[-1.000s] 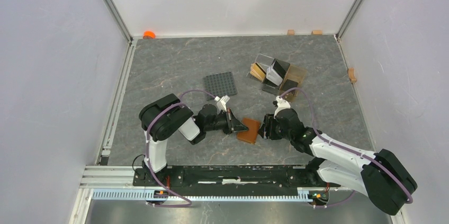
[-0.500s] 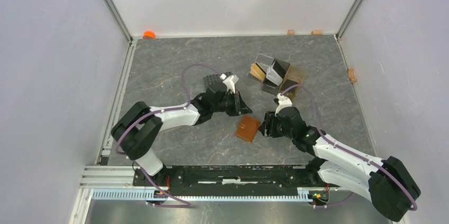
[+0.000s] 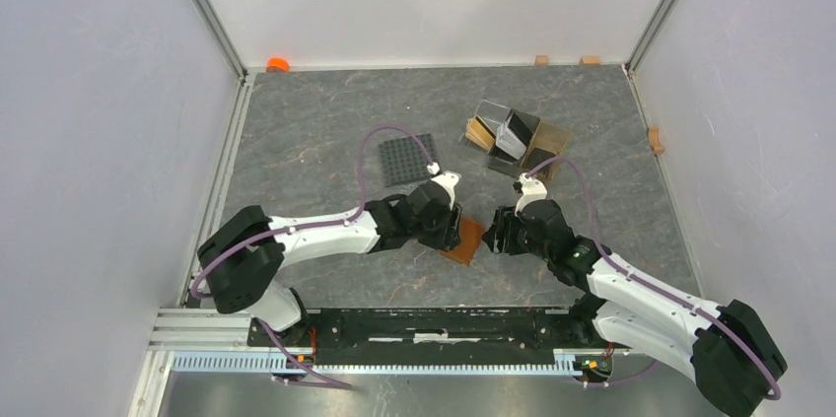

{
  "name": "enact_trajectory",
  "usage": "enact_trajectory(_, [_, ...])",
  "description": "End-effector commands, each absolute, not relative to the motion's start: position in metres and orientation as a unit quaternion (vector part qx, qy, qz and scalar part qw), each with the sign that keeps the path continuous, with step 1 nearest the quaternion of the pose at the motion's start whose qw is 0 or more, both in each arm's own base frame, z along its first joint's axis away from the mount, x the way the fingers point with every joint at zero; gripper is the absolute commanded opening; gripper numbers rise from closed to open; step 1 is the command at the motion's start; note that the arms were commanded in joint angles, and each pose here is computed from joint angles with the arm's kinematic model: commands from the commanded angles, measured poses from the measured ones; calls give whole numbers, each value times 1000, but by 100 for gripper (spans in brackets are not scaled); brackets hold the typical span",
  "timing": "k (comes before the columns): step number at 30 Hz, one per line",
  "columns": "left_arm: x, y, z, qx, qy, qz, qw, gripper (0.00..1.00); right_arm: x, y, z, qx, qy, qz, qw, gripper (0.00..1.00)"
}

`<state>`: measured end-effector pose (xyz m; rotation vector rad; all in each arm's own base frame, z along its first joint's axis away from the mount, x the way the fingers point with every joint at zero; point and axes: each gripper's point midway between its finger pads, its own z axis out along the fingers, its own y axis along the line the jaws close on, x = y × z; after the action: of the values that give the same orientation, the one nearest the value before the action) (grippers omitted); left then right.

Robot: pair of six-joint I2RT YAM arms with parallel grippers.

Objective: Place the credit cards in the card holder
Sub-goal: Close the card holder at the center of the board.

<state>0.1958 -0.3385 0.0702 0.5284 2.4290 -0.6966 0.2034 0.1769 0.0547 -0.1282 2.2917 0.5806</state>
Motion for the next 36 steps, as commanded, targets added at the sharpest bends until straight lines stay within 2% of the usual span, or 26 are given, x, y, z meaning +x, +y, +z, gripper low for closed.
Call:
enact_trajectory(1, [207,-334,66,231,903,-167,320,53,205,178,57,-55,890,233,389,62])
enact_trajectory(7, [209,-343,60,260,897,-118,336,59,203,177,55,-54,890,234,388,62])
enact_trajectory(16, [217,-349,57,285,888,-75,352,58,202,178,52,-53,890,237,386,62])
enact_trajectory(24, [213,-358,47,306,885,-81,341,47,200,178,49,-54,892,237,381,62])
enact_trajectory(32, [213,-357,34,312,888,-68,331,40,199,178,46,-52,893,239,377,62])
enact_trajectory(36, [214,-350,27,308,893,-50,323,28,199,179,46,-52,893,240,378,62])
